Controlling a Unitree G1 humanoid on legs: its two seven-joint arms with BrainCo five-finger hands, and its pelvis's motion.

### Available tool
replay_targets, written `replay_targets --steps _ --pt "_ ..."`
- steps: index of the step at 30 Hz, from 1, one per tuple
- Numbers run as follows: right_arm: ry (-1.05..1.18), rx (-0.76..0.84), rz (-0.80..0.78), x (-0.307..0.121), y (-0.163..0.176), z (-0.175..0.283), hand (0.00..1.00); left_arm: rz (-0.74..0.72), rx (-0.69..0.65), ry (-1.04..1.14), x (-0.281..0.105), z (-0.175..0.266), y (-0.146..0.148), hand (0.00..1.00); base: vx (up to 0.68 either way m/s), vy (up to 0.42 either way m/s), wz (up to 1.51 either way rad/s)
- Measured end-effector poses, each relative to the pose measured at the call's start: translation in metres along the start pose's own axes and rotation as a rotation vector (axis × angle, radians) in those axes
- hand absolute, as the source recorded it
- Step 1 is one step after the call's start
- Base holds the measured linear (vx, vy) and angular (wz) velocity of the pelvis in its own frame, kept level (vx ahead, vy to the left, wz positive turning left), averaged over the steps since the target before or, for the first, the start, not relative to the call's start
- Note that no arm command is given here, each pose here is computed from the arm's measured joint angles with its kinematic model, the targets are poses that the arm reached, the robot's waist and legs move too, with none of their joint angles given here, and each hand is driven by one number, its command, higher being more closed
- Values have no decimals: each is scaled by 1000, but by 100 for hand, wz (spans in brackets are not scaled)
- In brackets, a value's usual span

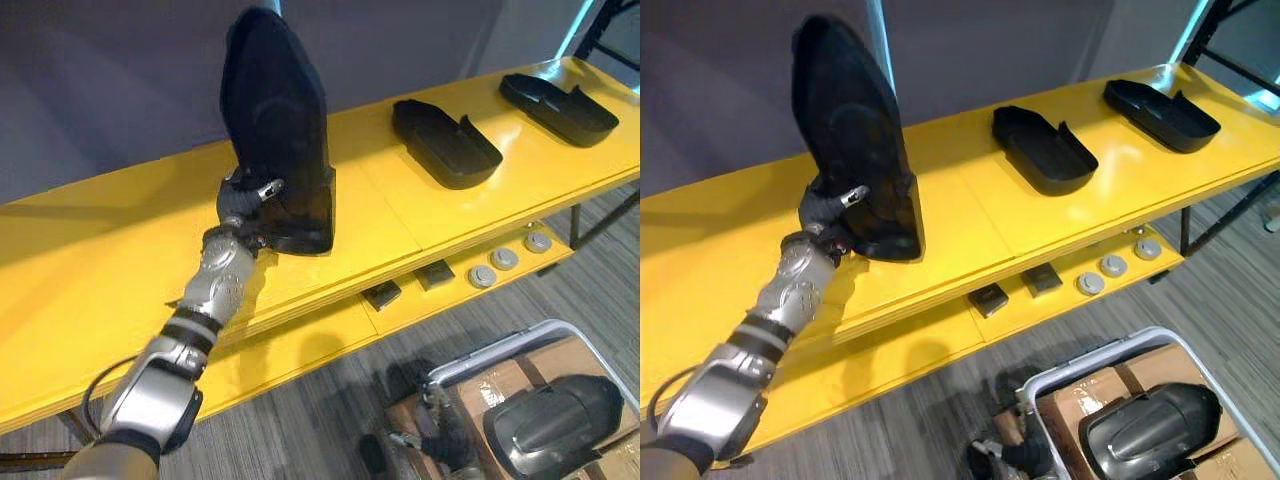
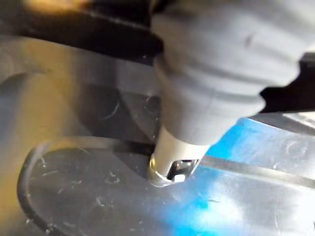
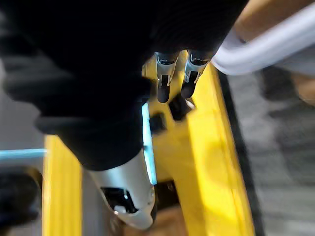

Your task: Walk over and take plastic housings, then place them on the shelf

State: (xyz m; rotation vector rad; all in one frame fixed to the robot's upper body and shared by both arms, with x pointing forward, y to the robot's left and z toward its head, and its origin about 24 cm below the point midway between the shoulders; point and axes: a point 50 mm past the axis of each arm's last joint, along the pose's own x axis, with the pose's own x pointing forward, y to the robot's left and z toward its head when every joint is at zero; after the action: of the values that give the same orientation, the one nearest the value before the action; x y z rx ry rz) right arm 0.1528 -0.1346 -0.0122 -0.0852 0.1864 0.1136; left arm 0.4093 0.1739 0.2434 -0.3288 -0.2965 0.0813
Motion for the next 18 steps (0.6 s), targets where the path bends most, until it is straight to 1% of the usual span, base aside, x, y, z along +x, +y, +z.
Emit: replay_targets --steps 4,6,10,13,14,16,18 --pt "29 -25 75 2 15 -8 0 76 26 14 11 11 7 100 -9 11 -2" --pt "43 -56 110 3 20 -11 0 132 44 27 12 11 16 100 -23 19 -8" --pt "52 -128 145 3 23 -15 0 222 93 52 13 10 32 100 -26 17 -6" --pt "60 -138 153 2 23 -18 0 239 119 33 14 16 34 100 -21 13 -2" --pt "61 -153 155 2 24 -18 0 243 116 33 15 17 34 0 0 0 0" --pt "76 -171 157 1 24 -22 0 258 153 44 14 15 38 0 -40 22 2" --pt "86 -173 161 1 24 -25 0 263 152 50 14 15 39 0 -44 22 2"
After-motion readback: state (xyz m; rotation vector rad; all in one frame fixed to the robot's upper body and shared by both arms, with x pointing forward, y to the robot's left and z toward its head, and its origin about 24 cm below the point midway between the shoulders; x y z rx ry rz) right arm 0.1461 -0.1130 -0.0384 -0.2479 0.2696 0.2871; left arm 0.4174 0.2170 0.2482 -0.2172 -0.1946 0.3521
